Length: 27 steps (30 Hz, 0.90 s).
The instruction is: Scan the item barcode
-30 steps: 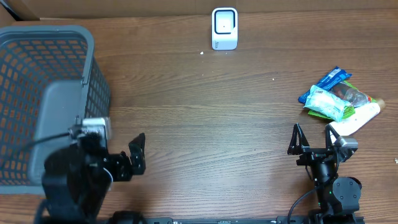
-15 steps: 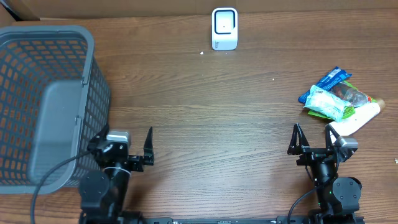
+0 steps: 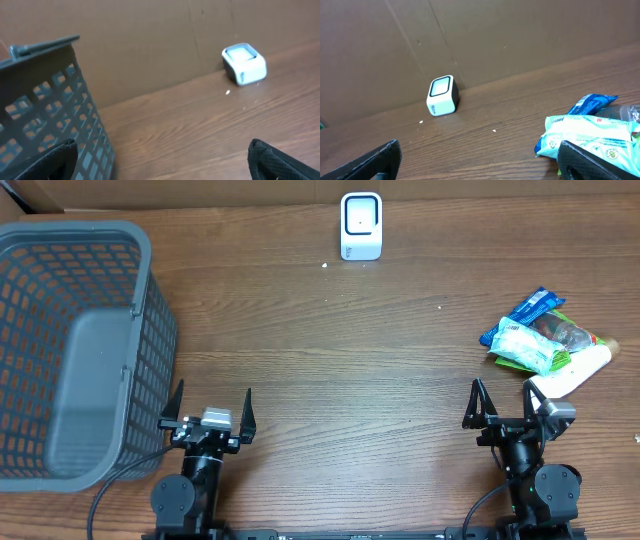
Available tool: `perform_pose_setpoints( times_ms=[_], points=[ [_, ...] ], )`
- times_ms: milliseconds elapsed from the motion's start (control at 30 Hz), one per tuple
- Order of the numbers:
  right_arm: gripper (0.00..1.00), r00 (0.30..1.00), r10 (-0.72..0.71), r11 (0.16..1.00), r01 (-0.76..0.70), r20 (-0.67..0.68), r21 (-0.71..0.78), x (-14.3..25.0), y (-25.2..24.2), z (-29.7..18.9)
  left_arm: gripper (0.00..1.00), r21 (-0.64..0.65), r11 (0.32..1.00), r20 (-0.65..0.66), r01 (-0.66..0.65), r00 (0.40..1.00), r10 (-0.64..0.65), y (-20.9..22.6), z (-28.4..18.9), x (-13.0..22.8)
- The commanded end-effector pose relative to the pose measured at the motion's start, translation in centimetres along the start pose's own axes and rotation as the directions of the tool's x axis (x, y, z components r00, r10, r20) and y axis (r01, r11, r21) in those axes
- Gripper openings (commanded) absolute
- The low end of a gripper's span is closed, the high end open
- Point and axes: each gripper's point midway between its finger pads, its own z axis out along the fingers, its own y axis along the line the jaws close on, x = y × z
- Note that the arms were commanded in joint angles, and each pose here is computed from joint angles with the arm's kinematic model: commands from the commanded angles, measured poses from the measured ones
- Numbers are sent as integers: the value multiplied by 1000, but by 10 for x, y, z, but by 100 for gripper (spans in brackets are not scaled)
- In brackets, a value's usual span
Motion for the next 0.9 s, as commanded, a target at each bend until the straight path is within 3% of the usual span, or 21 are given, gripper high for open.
perform_pose_setpoints(
  times_ms=[0,133,333,867],
  points=[
    [100,1000,-3,1000,3,6,-9,1,1,0,100,-32,996,-9,-80,997,80,6,0,7],
    [100,1000,-3,1000,3,5,-9,1,1,0,100,-30,997,-83,-72,994,70,6,1,32],
    [100,1000,-3,1000,3,6,-9,1,1,0,100,-80,996,-82,49,995,-56,15,0,34],
    [100,1000,-3,1000,3,6,-9,1,1,0,100,-93,994,-86,48,995,-57,19,0,35]
  ],
)
